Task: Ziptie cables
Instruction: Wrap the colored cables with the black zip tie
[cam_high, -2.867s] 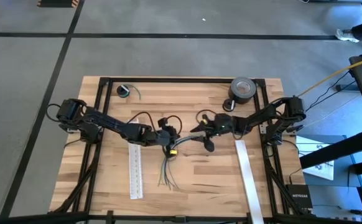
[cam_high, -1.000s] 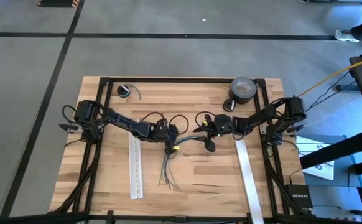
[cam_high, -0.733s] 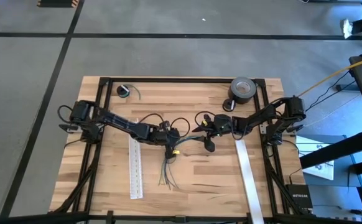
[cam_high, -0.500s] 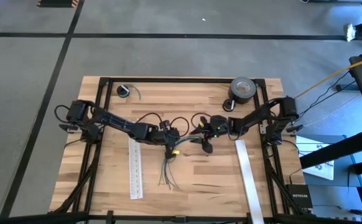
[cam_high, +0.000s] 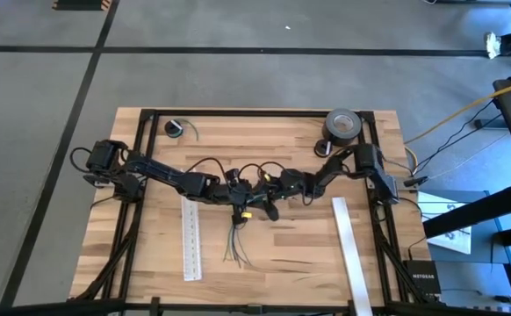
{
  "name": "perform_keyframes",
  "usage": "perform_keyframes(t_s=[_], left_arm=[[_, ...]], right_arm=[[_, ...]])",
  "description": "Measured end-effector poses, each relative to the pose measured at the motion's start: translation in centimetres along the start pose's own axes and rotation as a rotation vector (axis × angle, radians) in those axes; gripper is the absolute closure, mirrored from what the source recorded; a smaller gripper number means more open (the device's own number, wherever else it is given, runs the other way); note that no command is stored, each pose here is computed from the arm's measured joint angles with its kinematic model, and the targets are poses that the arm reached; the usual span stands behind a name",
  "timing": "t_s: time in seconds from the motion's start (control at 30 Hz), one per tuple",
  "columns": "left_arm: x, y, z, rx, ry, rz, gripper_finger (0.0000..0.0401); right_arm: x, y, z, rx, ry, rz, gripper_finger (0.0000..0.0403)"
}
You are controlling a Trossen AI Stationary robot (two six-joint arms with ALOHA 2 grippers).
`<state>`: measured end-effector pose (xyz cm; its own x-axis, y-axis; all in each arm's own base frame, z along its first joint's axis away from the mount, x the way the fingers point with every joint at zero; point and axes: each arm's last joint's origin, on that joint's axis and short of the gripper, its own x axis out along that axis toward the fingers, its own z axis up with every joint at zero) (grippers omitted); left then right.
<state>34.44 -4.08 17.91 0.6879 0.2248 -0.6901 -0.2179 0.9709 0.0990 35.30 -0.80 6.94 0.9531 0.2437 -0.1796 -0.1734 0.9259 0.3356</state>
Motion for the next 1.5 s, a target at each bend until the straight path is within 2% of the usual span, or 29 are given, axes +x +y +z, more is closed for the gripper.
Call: perform_keyframes(t_s=[0.2,0.3,0.4,0.5,0.53,0.67,0.83,0.93,1.13,1.3,1.5], left_arm=[[0.0,0.0,-0.2,0.014,0.016,0.003,0.0401],[0.0,0.1,-0.2,0.021,0.024,0.004,0.0401],[0.0,0.1,-0.3,0.024,0.032,0.005,0.0401],[0.0,0.1,-0.3,0.029,0.035,0.003,0.0401],[-0.1,0.0,-0.3,0.029,0.038,-0.001,0.04],[-0.7,0.2,-0.1,0.047,0.035,-0.006,0.04],[-2.9,0.8,1.1,0.033,-0.021,0.001,0.0401],[-4.2,1.3,0.7,0.023,0.037,0.011,0.0401],[-6.8,2.0,-0.1,-0.116,0.115,0.031,0.0395],[-6.8,1.3,-2.1,-0.211,0.145,0.028,0.0352],[-5.7,-0.3,-4.5,-0.305,0.025,-0.06,0.0286]], right_arm=[[1.5,-0.3,-0.9,0.033,-0.038,0.051,0.0222],[2.7,-0.3,-0.7,0.024,-0.054,0.071,0.0245],[3.7,-0.1,-0.7,0.01,-0.071,0.091,0.0298],[4.4,-0.1,-1.0,0.007,-0.064,0.098,0.0375],[4.5,0.0,-1.1,0.0,-0.064,0.1,0.0387],[4.8,0.6,-1.4,0.009,-0.064,0.051,0.0387],[5.0,0.8,-1.5,0.003,-0.05,0.056,0.0399],[5.0,0.9,-1.4,0.009,-0.047,0.056,0.0401],[5.0,0.8,-1.3,0.005,-0.037,0.052,0.0402],[4.8,0.9,-1.1,-0.026,-0.002,0.041,0.0402],[4.4,1.8,0.5,-0.112,0.107,0.01,0.0402]])
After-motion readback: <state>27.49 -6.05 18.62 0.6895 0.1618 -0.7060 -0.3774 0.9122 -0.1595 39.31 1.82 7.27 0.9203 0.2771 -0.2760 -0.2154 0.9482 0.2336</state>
